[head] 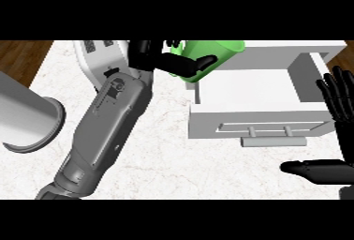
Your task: Pick up the cup, place it into the drawer and close the drawer
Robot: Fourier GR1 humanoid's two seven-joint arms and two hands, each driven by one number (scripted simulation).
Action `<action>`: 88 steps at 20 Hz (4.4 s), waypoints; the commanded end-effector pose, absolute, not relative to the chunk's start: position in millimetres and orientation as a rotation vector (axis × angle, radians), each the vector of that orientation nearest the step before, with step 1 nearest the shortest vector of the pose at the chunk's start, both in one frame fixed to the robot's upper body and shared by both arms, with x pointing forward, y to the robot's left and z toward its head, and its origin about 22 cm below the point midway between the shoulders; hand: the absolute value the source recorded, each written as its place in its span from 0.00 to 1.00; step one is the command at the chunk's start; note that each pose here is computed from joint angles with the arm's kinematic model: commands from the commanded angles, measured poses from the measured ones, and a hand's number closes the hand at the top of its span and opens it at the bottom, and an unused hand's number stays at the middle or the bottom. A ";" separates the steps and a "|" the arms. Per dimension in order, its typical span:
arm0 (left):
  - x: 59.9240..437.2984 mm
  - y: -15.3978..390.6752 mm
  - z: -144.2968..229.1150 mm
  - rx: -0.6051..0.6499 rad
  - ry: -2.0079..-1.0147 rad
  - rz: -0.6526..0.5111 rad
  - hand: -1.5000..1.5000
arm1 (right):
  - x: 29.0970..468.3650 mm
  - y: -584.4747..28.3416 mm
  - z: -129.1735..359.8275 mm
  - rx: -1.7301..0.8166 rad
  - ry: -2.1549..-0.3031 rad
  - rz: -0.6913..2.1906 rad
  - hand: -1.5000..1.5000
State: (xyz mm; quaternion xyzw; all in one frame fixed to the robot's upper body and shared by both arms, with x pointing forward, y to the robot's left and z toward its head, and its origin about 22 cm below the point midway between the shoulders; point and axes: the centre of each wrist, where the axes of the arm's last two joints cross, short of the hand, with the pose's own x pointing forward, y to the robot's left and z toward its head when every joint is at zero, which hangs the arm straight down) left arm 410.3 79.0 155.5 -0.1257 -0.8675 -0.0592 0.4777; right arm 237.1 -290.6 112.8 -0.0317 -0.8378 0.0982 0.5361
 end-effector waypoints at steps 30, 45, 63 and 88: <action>425.5 14.5 121.1 -0.014 -1.793 -0.426 0.00 | 249.1 -284.8 109.5 -0.027 -2.021 0.256 0.00; 408.2 0.4 121.0 -0.098 -1.966 -0.291 0.00 | 243.5 -296.4 124.1 0.251 -2.029 0.304 1.00; 417.1 79.5 172.5 -0.154 -1.939 -0.123 0.00 | 222.9 -273.8 124.0 -0.186 -1.864 0.738 1.00; 347.5 247.5 113.7 -0.139 -1.912 0.007 0.00 | 347.7 -194.5 -3.1 -0.639 -1.590 1.316 1.00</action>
